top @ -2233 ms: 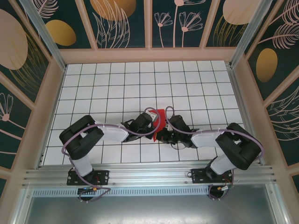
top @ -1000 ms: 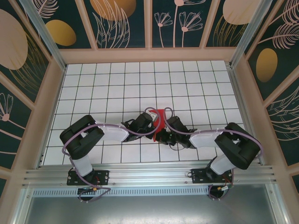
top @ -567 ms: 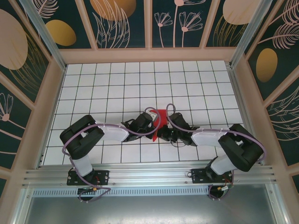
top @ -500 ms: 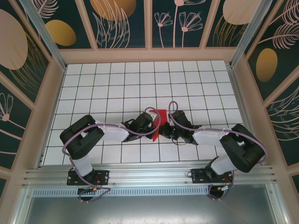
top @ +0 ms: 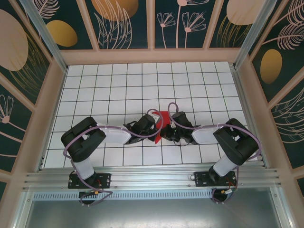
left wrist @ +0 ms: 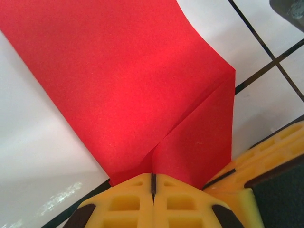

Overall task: Fold a paper plane with a square sheet of paper (pick it up from the middle)
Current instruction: Third fold the triangle at the center of the table.

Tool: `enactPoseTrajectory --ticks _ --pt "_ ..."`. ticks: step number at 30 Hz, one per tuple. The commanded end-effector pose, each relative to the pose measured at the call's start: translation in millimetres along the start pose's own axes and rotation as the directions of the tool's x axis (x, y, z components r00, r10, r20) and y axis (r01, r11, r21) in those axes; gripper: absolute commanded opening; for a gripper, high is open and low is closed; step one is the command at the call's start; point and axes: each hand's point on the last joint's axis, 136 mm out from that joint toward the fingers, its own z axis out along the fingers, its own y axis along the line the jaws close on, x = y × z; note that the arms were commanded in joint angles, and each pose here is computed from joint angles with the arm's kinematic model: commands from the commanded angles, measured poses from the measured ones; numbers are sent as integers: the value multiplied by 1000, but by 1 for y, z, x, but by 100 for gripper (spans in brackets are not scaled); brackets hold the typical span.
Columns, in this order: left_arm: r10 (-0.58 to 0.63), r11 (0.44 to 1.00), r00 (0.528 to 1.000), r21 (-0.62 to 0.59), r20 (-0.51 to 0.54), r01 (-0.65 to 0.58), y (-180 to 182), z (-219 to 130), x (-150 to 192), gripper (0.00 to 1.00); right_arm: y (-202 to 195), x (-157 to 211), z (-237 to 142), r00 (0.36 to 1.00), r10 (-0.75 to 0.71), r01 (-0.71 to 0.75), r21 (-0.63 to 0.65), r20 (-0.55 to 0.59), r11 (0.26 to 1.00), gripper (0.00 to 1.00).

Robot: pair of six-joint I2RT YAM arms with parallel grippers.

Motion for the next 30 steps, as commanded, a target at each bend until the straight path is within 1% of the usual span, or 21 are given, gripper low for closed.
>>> enactPoseTrajectory --ticks 1,5,8,10,14,17,19,21,25,28,30 --pt "-6 1000 999 -5 -47 6 2 5 10 0 -2 -2 -1 1000 -20 20 35 1 999 9" --pt "-8 1000 999 -6 -50 8 3 5 11 0 21 -20 -16 997 -58 58 -4 54 998 9" --pt "-8 1000 999 -6 -49 8 3 5 11 0 25 -30 -22 994 -67 69 -15 81 998 9" --pt "-8 1000 999 -6 -48 8 3 5 11 0 19 -32 -19 995 -60 60 -7 79 998 9" --pt "-3 1000 999 -5 -54 3 3 6 12 0 0 -21 -6 999 -18 18 4 42 1000 9" --pt "-3 1000 999 -7 -53 2 3 5 13 0 -20 -16 -1 999 8 -10 57 37 998 9" --pt "-5 1000 998 -6 -57 4 4 5 14 0 -25 -15 -1 999 9 -12 84 34 996 9" --pt "-6 1000 998 -6 -60 6 4 6 15 0 -19 -18 -3 999 -4 1 75 35 997 9" --pt "-6 1000 998 -8 -62 6 4 5 16 0 9 -34 -15 996 -48 46 18 74 999 9" --pt "-7 1000 998 -6 -61 7 4 6 16 0 14 -45 -21 993 -55 55 4 102 998 10" --pt "-8 1000 998 -3 -60 8 3 6 15 0 7 -47 -20 994 -44 43 15 101 999 10"
